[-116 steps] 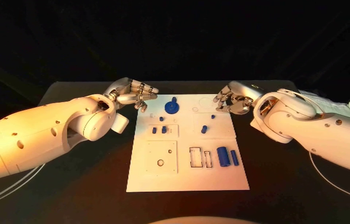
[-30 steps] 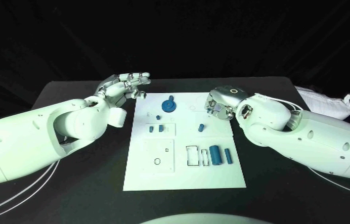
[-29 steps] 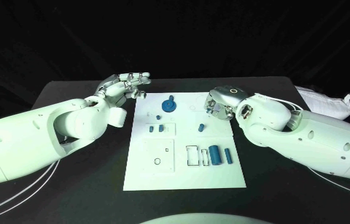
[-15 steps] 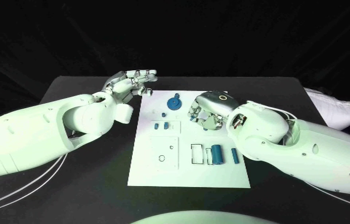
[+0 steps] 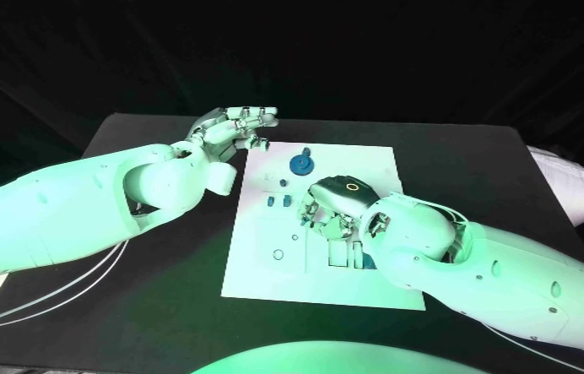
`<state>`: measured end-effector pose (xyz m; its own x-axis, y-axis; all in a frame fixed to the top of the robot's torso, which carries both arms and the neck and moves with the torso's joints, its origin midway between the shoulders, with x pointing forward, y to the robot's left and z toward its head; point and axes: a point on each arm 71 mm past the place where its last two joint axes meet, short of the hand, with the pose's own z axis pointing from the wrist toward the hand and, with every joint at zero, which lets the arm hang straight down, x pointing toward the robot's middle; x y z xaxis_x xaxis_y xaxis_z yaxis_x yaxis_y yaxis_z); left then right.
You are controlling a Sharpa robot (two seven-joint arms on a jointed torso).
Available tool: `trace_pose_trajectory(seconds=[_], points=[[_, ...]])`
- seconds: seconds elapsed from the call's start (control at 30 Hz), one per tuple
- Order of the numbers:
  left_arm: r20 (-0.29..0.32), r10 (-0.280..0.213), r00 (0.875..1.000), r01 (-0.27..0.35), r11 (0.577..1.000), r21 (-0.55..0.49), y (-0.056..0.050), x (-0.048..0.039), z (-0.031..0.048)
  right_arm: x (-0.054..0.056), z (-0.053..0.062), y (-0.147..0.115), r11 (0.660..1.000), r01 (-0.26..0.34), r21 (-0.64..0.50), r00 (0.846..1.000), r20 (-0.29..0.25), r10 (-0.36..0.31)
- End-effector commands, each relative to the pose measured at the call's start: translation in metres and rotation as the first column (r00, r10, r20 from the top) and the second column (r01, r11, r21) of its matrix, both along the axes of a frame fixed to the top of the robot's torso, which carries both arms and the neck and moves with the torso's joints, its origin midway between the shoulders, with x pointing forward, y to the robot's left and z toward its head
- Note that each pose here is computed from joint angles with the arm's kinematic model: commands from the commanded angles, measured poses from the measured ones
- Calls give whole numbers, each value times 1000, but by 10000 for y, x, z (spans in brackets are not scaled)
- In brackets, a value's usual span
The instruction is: Assemble the parts on the task board
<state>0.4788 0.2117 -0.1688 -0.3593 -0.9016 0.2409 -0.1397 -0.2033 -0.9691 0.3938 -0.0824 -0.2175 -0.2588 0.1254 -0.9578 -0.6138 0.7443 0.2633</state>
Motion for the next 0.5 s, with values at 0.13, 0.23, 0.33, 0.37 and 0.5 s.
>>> trace_pose_trajectory(seconds=[0.13,0.23,0.33,0.37,0.5], points=[[7,-24,1000,24,1000,-13,-44,-7,7,-35,-123,77,999,-40,-17,999,-34,39],[6,-26,1000,26,1000,-13,-48,-8,6,-39,-168,97,999,-45,-21,998,-44,44],[5,-26,1000,26,1000,-13,-46,-7,4,-46,-196,109,999,-48,-26,998,-52,47],[5,-26,1000,26,1000,-13,-44,-7,3,-47,-202,110,998,-49,-27,997,-54,47],[5,-27,1000,27,1000,-10,-41,-5,2,-52,-211,115,998,-52,-25,997,-58,50]])
